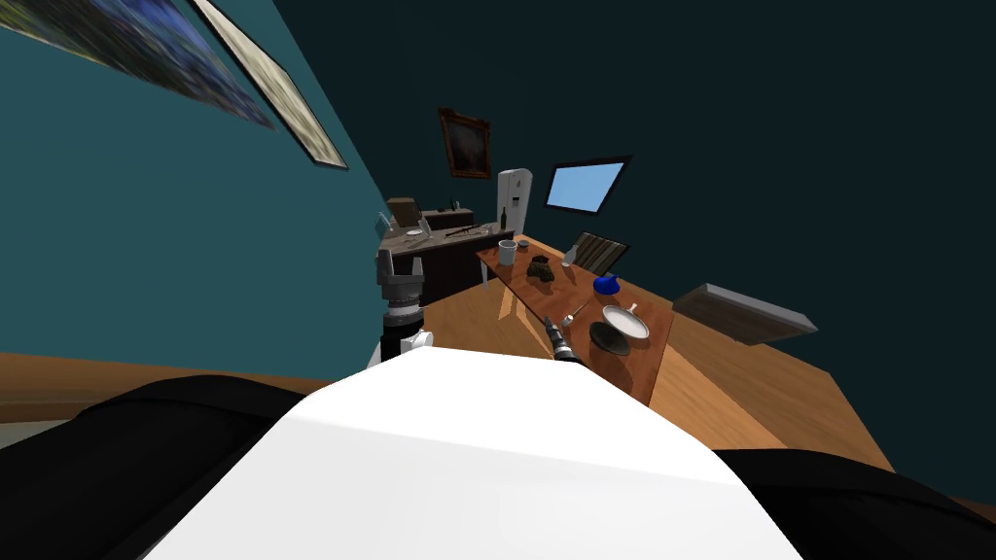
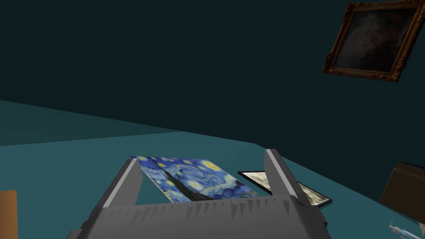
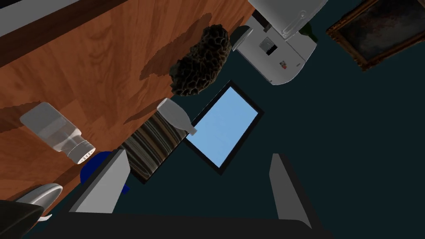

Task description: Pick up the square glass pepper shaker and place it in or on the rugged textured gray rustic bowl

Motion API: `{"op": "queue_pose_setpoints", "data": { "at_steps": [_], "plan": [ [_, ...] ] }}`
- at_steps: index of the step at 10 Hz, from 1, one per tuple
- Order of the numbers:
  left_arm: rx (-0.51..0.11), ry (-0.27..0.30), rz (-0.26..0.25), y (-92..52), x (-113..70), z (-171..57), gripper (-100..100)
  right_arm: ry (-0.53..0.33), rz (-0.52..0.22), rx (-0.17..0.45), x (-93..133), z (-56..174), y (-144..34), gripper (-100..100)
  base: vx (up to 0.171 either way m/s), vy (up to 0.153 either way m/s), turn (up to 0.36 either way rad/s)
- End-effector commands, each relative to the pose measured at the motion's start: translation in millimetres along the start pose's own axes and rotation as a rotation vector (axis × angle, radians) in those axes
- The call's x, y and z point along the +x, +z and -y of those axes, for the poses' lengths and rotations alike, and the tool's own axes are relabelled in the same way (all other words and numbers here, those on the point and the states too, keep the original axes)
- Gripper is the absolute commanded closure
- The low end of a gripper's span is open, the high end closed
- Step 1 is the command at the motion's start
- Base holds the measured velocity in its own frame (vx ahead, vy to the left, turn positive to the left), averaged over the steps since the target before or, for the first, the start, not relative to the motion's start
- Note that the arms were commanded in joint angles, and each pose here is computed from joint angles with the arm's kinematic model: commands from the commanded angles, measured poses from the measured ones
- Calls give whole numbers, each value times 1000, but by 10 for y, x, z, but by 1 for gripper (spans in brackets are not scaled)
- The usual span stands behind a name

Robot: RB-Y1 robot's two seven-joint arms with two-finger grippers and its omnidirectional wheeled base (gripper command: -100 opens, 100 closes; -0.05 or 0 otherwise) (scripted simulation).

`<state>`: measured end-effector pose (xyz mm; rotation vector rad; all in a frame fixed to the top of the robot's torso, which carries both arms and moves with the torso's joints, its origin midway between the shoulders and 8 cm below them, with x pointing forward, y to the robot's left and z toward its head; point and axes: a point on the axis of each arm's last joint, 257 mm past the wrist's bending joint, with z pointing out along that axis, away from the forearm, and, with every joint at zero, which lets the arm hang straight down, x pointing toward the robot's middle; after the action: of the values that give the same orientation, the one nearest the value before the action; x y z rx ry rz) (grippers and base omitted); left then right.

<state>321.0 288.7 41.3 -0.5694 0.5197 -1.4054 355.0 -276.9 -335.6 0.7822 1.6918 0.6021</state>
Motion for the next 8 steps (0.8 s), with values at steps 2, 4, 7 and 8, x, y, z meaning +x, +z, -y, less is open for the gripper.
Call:
{"op": "queue_pose_setpoints", "data": {
  "at_steps": [2,4,7,8],
  "plan": [
    [0,0,0,0,0,0,0,-53,-20,72,94,265,-33,-100,46,19,24],
    [0,0,0,0,0,0,0,-98,-35,132,159,486,-70,-100,58,17,28],
    [0,0,0,0,0,0,0,-190,-60,250,238,921,-172,-100,70,23,43],
    [0,0,0,0,0,0,0,-234,-70,303,256,1122,-231,-100,76,10,50]
  ]
}}
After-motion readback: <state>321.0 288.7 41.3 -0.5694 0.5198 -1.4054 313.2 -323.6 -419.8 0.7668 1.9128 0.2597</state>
